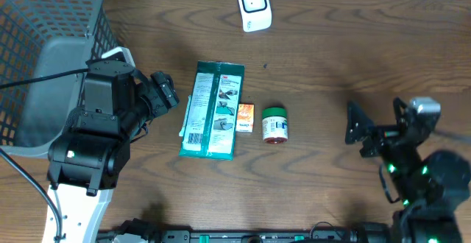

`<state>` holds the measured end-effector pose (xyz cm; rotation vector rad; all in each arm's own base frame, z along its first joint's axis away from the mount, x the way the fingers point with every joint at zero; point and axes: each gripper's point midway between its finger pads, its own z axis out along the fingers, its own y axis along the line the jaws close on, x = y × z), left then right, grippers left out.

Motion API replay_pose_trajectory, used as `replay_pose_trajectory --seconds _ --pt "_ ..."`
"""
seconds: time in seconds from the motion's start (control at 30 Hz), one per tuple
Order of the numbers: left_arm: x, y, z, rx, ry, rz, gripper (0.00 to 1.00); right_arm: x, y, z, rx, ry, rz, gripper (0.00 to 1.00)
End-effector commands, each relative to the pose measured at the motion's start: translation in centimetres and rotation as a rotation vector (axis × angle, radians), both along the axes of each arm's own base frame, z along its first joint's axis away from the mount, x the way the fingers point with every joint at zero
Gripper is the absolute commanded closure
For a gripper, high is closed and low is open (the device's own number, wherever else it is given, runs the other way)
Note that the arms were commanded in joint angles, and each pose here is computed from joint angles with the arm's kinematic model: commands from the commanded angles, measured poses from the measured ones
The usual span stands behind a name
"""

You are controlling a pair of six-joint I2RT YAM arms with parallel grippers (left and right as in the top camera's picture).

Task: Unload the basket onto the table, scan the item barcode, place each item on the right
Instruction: 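Move the right gripper toward the green-lidded jar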

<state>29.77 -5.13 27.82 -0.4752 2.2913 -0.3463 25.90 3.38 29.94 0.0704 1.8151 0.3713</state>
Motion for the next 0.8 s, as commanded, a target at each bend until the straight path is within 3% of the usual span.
replay_pose_trajectory --seconds 0.0,0.5,0.63,0.77 --pt "0.2 0.4 0.6 0.023 -0.017 0.003 0.14 0.3 2.0 1.5 0.042 0.068 0.109 0.01" --pt "0.2 0.4 0.6 0.023 -0.018 0.003 0.14 1.0 3.0 -6.7 0.094 0.698 0.166 0.01" --pt "0.2 0.4 0.6 0.023 -0.017 0.003 0.14 1.0 3.0 -8.7 0.105 0.797 0.162 0.01" --pt "0.2 0.4 0.6 0.023 -0.017 0.003 0.14 2.0 3.8 -8.4 0.149 0.774 0.192 0.01"
